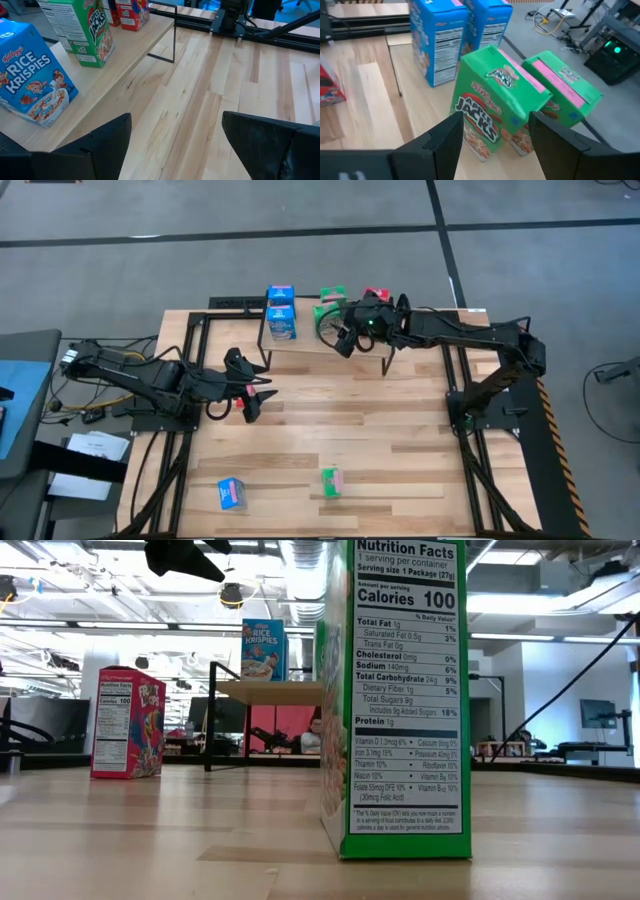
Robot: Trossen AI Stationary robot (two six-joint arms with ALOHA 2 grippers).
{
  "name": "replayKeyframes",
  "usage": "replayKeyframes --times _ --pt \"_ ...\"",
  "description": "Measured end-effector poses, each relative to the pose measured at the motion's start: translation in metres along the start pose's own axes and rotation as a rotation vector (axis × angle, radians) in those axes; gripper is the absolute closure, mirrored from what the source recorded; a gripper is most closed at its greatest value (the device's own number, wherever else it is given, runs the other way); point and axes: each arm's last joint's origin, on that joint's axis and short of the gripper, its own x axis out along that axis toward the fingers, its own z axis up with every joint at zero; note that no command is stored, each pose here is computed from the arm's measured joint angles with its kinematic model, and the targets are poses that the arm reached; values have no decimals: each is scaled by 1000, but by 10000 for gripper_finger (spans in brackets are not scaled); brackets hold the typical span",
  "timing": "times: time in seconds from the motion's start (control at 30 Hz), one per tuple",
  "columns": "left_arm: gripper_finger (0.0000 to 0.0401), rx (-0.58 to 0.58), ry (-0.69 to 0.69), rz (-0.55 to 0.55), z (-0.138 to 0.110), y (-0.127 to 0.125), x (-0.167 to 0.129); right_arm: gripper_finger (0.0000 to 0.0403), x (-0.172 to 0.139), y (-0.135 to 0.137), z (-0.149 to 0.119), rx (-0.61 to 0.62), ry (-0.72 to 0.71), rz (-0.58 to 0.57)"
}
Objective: Stack cereal on shelf
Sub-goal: Put the top green cereal box on the shelf aligned with the other green cereal box
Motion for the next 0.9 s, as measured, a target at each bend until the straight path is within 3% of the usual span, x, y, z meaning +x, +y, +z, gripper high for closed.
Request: replayKeyframes --times 0.9 --pt "99 15 1 0 0 0 0 154 21 1 -9 -15 50 -28"
